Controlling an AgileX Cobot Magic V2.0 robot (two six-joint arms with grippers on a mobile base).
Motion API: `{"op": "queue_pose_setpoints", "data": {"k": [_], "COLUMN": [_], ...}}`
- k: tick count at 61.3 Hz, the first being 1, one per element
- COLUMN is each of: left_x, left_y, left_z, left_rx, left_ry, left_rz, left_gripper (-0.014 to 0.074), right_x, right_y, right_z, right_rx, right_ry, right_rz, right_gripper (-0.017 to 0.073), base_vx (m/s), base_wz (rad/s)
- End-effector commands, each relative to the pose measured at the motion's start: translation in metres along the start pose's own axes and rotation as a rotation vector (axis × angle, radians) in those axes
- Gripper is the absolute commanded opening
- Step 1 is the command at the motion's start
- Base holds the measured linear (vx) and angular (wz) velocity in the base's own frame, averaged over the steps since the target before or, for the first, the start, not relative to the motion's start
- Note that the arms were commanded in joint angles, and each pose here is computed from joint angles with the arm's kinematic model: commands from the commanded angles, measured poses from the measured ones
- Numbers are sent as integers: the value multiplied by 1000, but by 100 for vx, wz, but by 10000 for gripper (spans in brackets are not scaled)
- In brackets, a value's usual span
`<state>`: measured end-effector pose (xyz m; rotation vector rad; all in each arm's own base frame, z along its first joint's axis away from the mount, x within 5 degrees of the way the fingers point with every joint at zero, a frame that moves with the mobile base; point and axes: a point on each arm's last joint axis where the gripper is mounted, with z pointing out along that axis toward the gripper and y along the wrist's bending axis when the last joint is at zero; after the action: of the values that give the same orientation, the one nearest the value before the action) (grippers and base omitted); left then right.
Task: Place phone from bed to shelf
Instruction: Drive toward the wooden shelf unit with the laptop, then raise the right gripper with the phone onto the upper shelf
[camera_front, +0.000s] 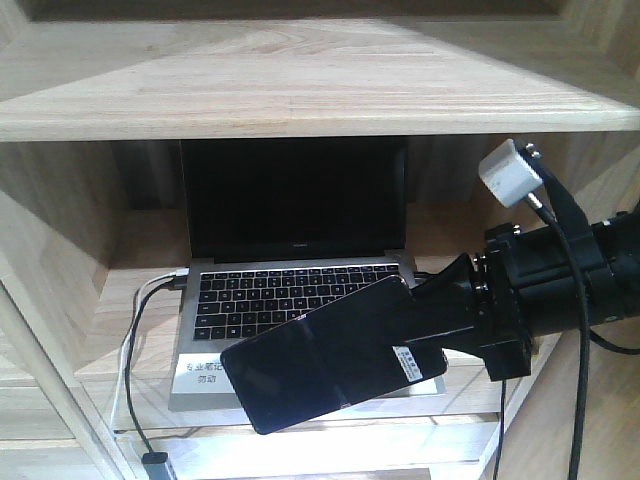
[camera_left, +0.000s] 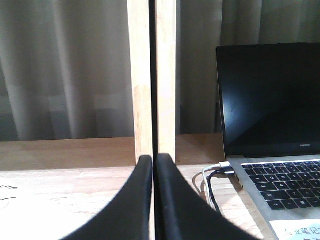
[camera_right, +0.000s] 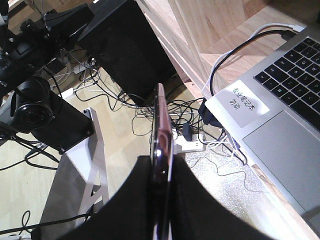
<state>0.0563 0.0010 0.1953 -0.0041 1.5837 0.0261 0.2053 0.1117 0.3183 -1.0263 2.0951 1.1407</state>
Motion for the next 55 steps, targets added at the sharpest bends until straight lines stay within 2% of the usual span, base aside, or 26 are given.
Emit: {"op": "queue_pose_setpoints", "data": {"k": [1, 24, 43, 55], "left_x": [-15, -15, -15, -15], "left_y": [0, 0, 0, 0], "left_z": [-2, -2, -2, -2], "left_rx": [3, 3, 3, 3], "left_ry": [-102, -102, -102, -102], "left_rz": [-19, -19, -19, -19], "left_gripper": [1, 1, 1, 1], "right_x": [-10, -12, -16, -42], "right_y": [18, 17, 20, 32], "right_z": [-8, -8, -9, -21], "right_rx": [-92, -82, -114, -136], "right_ry": [-60, -82, -117, -215], "right_rz": [-22, -16, -7, -58], "right_gripper": [-2, -2, -2, -2], "base_vx": [0, 0, 0, 0], "base_wz": [0, 0, 0, 0]}}
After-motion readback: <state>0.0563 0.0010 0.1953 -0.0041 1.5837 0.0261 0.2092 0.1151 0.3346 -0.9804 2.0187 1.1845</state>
